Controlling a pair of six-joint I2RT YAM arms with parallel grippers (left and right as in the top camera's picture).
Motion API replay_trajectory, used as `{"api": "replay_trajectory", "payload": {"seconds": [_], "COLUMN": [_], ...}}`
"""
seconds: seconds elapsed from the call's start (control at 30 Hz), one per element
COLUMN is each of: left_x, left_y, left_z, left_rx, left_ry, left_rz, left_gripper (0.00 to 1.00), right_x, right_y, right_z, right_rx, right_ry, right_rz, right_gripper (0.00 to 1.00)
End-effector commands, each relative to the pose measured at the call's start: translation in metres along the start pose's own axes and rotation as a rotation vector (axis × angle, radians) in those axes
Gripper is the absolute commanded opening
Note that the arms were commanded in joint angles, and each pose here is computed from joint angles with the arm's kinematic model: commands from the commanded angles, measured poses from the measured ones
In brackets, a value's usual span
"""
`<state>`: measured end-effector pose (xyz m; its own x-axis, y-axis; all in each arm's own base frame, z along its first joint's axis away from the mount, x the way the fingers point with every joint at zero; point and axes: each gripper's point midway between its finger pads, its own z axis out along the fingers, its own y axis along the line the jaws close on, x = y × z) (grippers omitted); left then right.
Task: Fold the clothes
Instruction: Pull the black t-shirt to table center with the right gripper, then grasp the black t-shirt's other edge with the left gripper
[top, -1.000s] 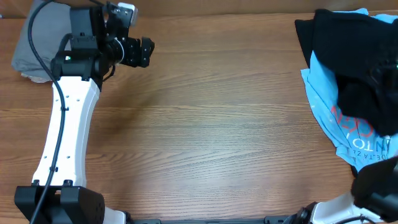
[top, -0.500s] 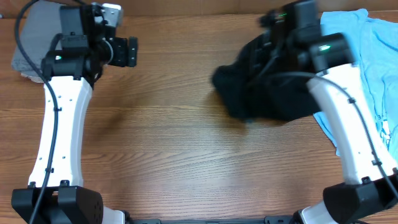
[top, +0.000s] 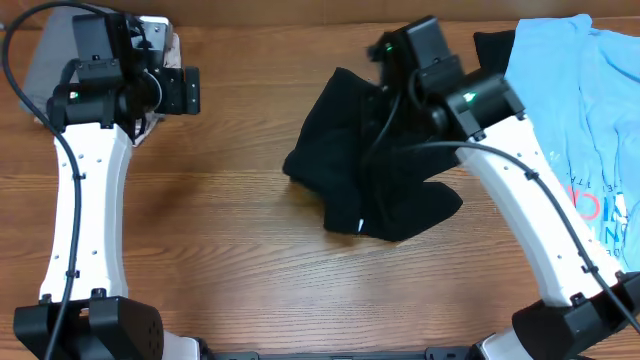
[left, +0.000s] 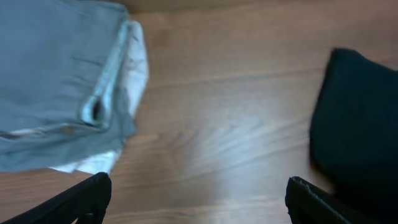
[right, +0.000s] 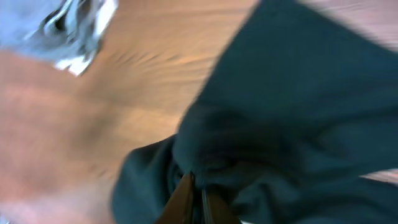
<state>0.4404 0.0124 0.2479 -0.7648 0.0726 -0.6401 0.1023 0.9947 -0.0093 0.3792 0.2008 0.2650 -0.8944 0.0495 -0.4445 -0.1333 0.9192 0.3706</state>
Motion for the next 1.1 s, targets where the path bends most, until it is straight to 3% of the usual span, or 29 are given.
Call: {"api": "replay_trajectory", "payload": {"seconds": [0.0,0.2,0.23,0.5,0.87,1.07], "left_x": [-0.001,0.019,0.024,0.042,0.019,0.032], "left_y": [-0.032,-0.092,-0.110,-0.170,-0.238,-0.280], "left_z": [-0.006,0.008,0.014,0.063,0.136,0.175], "left_rx": [0.075,0.202,0.246,0.395,0.539,0.635], "left_ry": [0.008,0.094,0.106,0.153,-0.046,-0.108], "left_rz": [0.052,0.234,0.302,0.430,0.527,0.587], "left_gripper": [0.91,0.91,0.91,0.93,1.00,0.99], "right_x": [-0.031,-0.049,-0.047,-0.042,-0.031,-0.026], "right_y": [-0.049,-0.114,-0.119,-0.125,-0.130,-0.128], "right_z": [-0.010,0.007,0.016,0.029,0.027,0.027], "right_rx": [0.115,0.180,0.165,0.169,0.181,0.172], "right_ry": [-0.096,-0.085,-0.054,-0.012,0.038,0.060], "right_rz": [0.090,0.203,0.198,0.191,0.151,0.146], "right_gripper": [0.04,0.04,0.04,0.04,0.04,0.04]}}
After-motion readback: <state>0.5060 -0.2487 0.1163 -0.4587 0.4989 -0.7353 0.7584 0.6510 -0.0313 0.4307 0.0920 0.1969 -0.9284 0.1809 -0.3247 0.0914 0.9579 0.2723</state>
